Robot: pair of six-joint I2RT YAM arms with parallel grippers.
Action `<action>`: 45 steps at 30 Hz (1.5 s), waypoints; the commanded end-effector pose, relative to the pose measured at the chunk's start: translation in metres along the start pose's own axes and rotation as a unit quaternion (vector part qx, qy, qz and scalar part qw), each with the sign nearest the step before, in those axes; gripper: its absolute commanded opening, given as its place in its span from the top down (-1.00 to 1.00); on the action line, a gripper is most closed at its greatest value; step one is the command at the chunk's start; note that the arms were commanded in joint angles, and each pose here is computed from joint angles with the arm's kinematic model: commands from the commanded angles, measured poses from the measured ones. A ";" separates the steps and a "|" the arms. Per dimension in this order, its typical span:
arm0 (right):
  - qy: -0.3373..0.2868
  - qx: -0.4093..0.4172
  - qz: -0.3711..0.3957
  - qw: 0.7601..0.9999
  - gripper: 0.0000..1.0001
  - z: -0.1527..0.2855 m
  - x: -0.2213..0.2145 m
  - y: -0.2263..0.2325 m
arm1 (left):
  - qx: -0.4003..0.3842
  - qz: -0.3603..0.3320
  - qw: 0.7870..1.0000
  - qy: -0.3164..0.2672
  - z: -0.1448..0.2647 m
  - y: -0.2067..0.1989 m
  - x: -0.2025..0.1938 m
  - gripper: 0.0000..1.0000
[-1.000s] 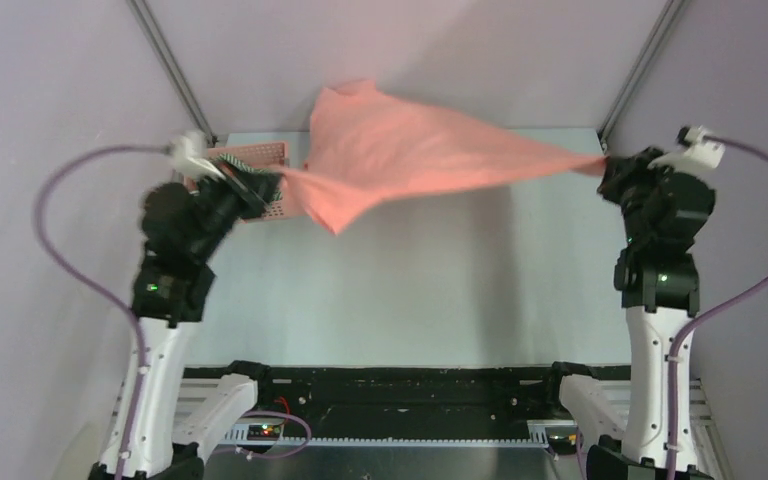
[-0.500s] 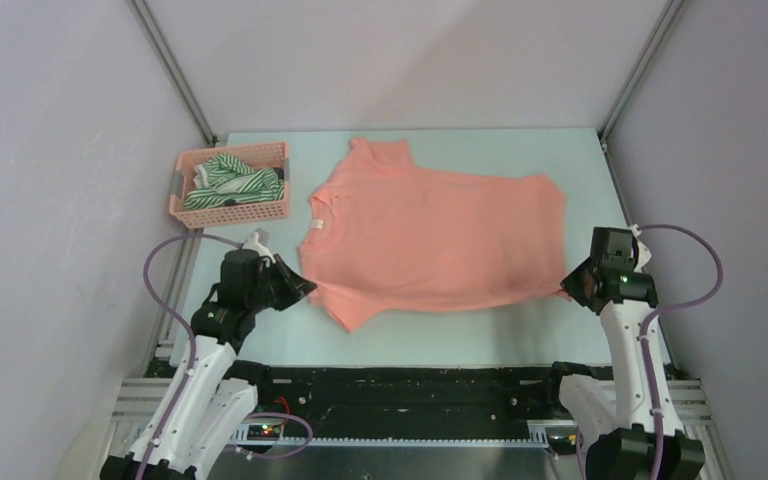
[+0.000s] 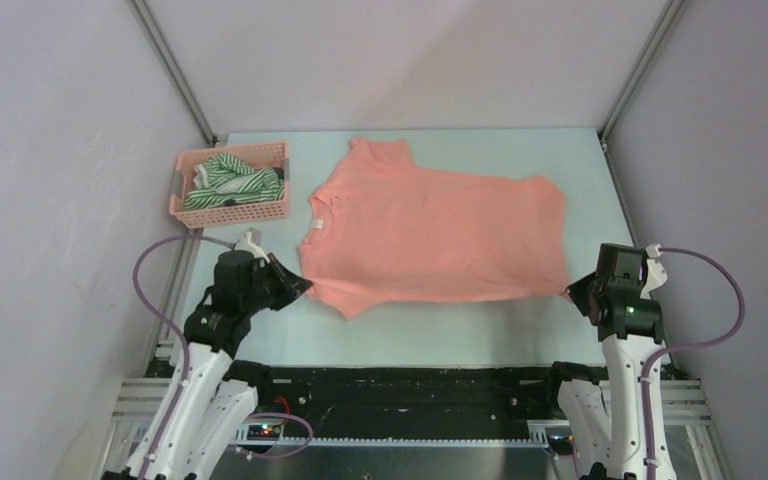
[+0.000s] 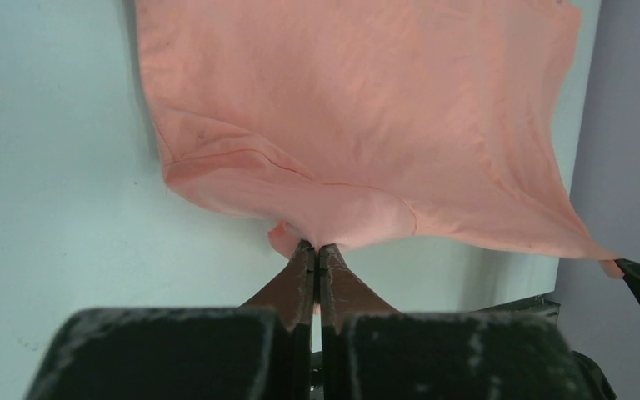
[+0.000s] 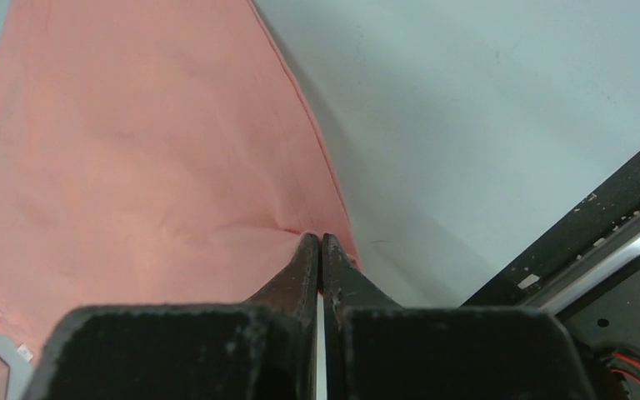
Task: Fold and stack the mixed laundry pile
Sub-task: Fold the T-shirt at the center of the board.
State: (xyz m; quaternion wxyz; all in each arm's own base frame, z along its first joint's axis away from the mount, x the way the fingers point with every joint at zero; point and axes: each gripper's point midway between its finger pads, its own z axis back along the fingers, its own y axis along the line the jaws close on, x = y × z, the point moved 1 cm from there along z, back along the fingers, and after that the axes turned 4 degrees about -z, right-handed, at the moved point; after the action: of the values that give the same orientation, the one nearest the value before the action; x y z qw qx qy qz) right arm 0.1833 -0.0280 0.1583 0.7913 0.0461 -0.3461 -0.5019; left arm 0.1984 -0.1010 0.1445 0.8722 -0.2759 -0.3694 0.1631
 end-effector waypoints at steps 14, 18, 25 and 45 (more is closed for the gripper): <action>0.052 -0.012 0.119 0.992 1.00 -0.100 0.002 0.035 | 0.039 -0.073 0.994 0.065 -0.078 -0.030 0.073 1.00; 0.059 -0.021 0.137 0.989 1.00 -0.110 0.006 0.036 | 0.049 -0.079 0.992 0.087 -0.105 -0.032 0.084 1.00; 0.052 -0.046 0.171 0.983 1.00 -0.123 0.015 0.029 | 0.064 -0.083 0.988 0.111 -0.147 -0.029 0.098 1.00; 0.031 -0.041 0.197 0.979 1.00 -0.138 0.042 0.042 | 0.093 -0.129 0.982 0.102 -0.195 -0.028 0.137 1.00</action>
State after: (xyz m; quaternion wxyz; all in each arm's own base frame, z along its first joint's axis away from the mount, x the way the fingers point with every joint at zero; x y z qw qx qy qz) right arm 0.2883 -0.0667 0.0774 0.8948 -0.0260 -0.2708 -0.3540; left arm 0.4197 -0.1265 0.1171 0.9447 -0.1696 -0.2702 0.0757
